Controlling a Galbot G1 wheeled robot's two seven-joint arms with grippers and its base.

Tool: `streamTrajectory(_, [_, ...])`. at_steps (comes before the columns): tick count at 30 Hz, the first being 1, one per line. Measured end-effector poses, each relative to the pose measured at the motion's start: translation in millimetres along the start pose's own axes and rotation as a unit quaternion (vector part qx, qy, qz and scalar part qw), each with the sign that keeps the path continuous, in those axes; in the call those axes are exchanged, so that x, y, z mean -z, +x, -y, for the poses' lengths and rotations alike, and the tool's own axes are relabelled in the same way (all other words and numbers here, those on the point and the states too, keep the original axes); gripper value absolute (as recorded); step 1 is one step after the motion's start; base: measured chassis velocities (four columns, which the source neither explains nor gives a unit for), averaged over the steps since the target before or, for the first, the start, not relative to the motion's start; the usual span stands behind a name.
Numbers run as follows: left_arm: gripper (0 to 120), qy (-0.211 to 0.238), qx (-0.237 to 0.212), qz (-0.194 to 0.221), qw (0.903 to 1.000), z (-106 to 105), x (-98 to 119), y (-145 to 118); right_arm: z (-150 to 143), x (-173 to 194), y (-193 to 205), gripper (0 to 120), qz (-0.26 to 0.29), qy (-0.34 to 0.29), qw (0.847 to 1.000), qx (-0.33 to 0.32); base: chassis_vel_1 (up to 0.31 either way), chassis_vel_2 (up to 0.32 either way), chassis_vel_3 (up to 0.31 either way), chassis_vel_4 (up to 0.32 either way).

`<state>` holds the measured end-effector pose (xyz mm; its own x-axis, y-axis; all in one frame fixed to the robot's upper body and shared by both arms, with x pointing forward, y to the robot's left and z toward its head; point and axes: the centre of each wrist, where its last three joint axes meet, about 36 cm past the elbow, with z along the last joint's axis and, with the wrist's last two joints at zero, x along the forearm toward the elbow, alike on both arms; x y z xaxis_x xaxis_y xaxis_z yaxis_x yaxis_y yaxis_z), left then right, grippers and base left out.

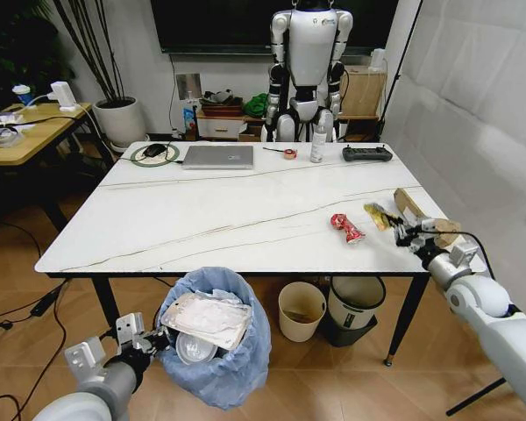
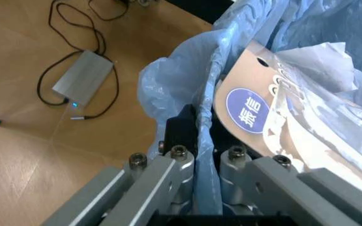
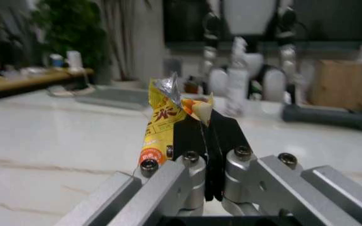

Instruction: Pick up the trash bin and place the trash from the table into it.

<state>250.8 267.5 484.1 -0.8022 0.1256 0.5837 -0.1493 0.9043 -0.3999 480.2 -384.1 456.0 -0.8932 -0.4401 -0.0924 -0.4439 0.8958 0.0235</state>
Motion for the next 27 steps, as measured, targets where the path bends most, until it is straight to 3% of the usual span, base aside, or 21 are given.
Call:
streamTrajectory(3, [0, -0.002, -0.004, 0.000, 1.0000, 1.7, 0.8, -0.6, -36.3, 22.8, -10.6, 0, 0.025, -0.016, 0.997, 0.065, 0.000, 0.000, 0.000, 0.000])
streamTrajectory(4, [0, -0.002, -0.004, 0.000, 1.0000, 1.7, 0.8, -0.6, -36.3, 22.8, -10.6, 0, 0.025, -0.016, 0.997, 0.065, 0.000, 0.000, 0.000, 0.000])
streamTrajectory(10, [0, -0.007, -0.024, -0.008, 0.9997, 10.2, 3.0, -8.0, -102.7, 50.7, -6.9, 0, 0.022, -0.034, 0.981, 0.188, 0.000, 0.000, 0.000, 0.000])
streamTrajectory(13, [0, -0.008, -0.027, -0.011, 0.9995, 11.6, 2.3, -9.8, -114.3, 51.4, -5.1, 0, 0.013, -0.037, 0.977, 0.211, 0.000, 0.000, 0.000, 0.000])
streamTrajectory(18, [0, -0.009, -0.034, -0.018, 0.9992, 16.5, 2.6, -15.8, -166.9, 31.7, -11.2, 0, -0.031, -0.061, 0.953, 0.294, 0.000, 0.000, 0.000, 0.000])
streamTrajectory(27, [0, -0.010, -0.029, -0.024, 0.9992, 15.8, 5.6, -17.5, -198.7, 10.1, -46.0, 0, -0.048, -0.069, 0.941, 0.328, 0.000, 0.000, 0.000, 0.000])
